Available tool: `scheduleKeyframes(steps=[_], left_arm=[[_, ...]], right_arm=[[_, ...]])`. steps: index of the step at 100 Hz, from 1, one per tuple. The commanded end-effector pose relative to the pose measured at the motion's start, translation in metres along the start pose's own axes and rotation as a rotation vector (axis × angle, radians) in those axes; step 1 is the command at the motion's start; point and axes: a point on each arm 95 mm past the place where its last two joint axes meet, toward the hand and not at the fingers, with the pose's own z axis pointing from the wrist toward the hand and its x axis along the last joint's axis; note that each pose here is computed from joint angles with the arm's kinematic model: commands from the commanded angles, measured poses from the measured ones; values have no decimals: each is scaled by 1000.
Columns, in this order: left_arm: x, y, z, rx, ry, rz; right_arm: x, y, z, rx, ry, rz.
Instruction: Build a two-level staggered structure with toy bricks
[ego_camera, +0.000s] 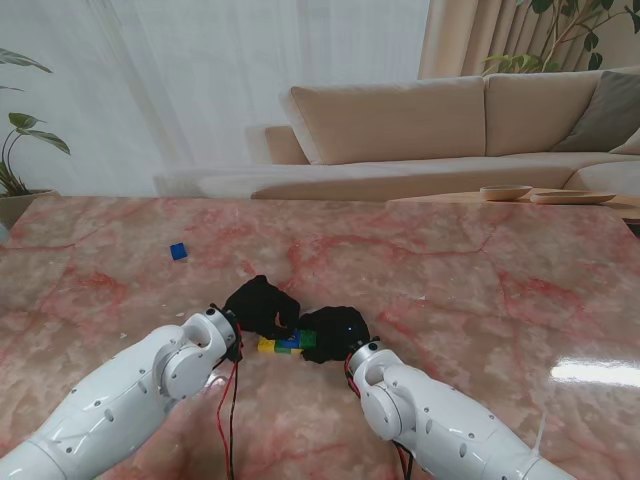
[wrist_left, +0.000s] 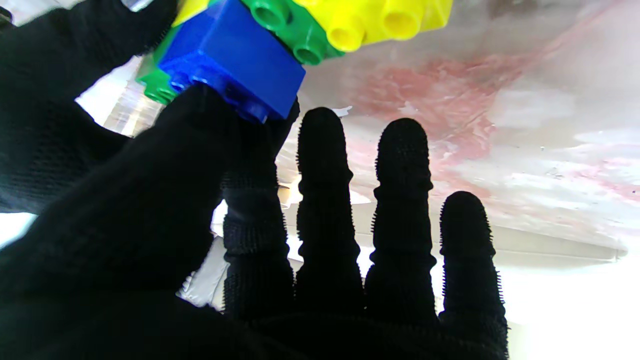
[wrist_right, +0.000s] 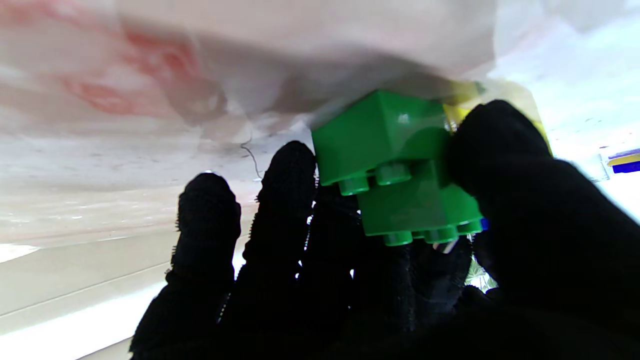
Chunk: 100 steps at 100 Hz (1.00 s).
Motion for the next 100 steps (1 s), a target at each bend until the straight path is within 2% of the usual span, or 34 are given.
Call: scheduleKeyframes(steps=[1,69,100], left_arm=[[-5,20,-6,-52,-29,-21],[-15,36,-6,-167,-35,-21],[-8,30,-8,-33,-10,-118]], right_arm=[[-1,-10,-4,35,-5,7],[-1,-9,-6,44,-4,8],[-1,-10,-6,40,0,8]])
